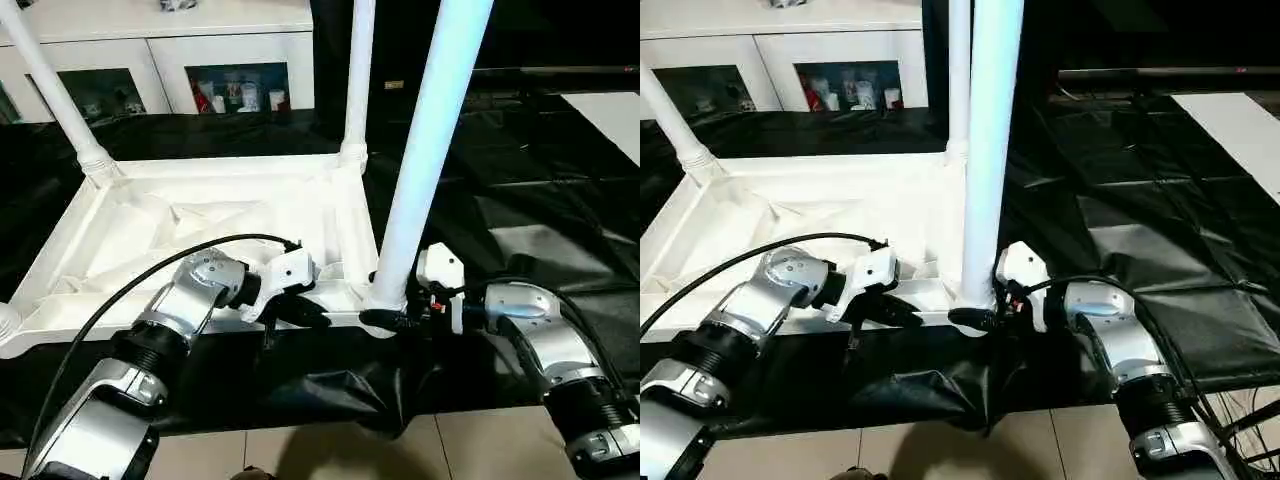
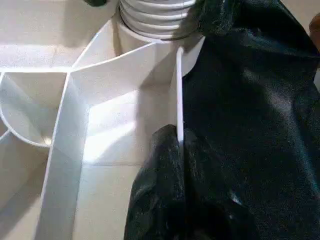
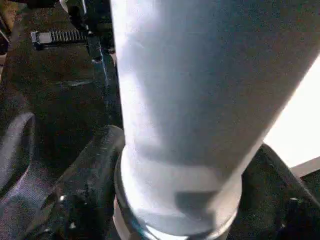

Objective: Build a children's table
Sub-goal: Rotate leg to tighten

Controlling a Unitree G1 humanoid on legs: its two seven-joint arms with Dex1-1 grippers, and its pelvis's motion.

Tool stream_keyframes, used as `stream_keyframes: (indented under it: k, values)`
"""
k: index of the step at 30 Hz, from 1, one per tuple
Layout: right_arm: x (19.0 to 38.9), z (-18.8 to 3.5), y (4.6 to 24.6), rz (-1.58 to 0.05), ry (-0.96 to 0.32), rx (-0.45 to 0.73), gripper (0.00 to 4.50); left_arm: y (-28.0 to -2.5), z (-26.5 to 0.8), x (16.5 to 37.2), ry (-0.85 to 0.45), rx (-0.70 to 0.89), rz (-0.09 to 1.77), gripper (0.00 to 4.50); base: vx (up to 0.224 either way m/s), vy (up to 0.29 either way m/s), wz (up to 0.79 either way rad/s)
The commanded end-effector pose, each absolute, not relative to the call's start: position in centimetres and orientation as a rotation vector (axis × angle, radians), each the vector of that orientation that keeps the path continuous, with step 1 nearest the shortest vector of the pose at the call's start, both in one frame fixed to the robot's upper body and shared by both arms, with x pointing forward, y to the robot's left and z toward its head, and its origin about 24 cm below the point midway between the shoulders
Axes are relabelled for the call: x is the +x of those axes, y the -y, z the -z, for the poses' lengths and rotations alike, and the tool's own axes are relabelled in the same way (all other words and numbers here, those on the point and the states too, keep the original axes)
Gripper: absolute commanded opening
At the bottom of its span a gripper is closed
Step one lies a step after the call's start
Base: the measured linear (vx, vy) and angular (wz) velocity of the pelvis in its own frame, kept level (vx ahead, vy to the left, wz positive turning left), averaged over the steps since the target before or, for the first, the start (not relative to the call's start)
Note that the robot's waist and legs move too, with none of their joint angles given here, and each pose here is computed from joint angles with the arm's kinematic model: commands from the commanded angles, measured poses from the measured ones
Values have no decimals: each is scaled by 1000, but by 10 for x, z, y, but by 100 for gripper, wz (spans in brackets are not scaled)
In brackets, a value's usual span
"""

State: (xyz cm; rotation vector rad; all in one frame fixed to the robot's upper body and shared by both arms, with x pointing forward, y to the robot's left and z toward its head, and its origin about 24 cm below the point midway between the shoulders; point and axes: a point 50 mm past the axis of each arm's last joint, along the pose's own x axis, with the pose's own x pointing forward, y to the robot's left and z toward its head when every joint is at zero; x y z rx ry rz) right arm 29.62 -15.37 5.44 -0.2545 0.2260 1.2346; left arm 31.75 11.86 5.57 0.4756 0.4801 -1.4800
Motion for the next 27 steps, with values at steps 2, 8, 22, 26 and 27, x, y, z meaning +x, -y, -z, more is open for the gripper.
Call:
stream_keyframes:
  k: [2,8,22,26,27]
  values:
    - [298,-56,155,-1234,-231,-275,277,-116,-59,314,-463,470,1528,0,0,0,0]
    - [299,-51,152,-1196,-243,-223,271,-116,-58,316,-476,452,1494,0,0,0,0]
    - [338,-11,127,-446,-388,-70,270,-69,-46,353,-481,249,958,0,0,0,0]
    - [345,-10,119,-348,-403,-77,270,-61,-46,357,-491,234,866,0,0,0,0]
    - [347,-11,113,-333,-404,-65,270,-58,-45,358,-494,233,847,0,0,0,0]
